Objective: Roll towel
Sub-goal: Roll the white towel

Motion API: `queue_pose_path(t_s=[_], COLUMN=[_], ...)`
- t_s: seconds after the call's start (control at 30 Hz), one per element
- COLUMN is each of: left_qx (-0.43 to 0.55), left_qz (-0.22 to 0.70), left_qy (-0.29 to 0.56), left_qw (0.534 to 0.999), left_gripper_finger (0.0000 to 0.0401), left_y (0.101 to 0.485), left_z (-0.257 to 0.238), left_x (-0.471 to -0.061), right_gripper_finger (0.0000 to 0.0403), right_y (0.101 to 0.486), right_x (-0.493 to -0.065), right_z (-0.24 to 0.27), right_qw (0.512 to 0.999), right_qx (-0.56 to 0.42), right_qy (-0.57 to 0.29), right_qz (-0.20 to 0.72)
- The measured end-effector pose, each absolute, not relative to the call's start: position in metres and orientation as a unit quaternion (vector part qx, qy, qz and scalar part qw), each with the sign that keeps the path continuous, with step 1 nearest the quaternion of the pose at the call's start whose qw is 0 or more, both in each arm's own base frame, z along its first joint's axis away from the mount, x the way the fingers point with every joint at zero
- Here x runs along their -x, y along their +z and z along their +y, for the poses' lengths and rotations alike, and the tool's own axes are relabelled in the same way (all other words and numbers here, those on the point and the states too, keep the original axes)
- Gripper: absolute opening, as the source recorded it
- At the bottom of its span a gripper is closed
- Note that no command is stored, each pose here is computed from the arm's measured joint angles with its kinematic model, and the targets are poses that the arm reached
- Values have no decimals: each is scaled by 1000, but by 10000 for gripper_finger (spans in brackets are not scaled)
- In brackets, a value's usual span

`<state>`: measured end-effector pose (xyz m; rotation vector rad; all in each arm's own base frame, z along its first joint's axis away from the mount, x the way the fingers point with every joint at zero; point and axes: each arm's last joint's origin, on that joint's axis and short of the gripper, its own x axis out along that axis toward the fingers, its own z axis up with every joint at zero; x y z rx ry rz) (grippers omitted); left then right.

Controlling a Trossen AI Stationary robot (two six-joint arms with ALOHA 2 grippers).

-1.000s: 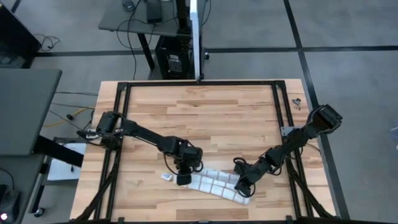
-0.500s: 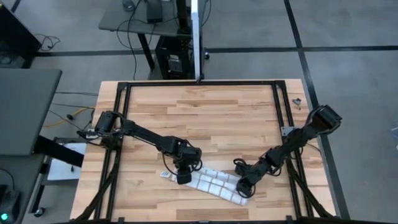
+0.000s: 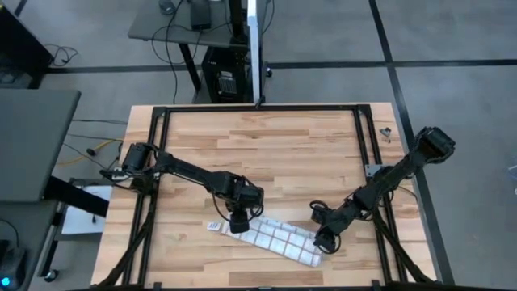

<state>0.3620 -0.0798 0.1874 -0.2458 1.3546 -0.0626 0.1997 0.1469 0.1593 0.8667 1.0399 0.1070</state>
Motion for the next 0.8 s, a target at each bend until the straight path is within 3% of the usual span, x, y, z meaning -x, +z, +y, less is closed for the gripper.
queue_pose_path(t_s=[0.3,0.53,0.8], left_qx=[68,104,146], left_qz=[576,609,602], left_qy=[-68,-122,-74], left_qw=[812,777,781], left_gripper_finger=[94,82,76], left_y=[241,192,155], left_z=[-99,-122,-117], left_x=[-365,-342,-330], right_gripper_finger=[116,10,2], right_y=[190,165,124], right_x=[-208,-221,-213], right_z=[156,192,203], right_qw=[808,799,764], right_qx=[-456,-453,-444], right_qy=[114,152,83], right_qz=[355,365,460])
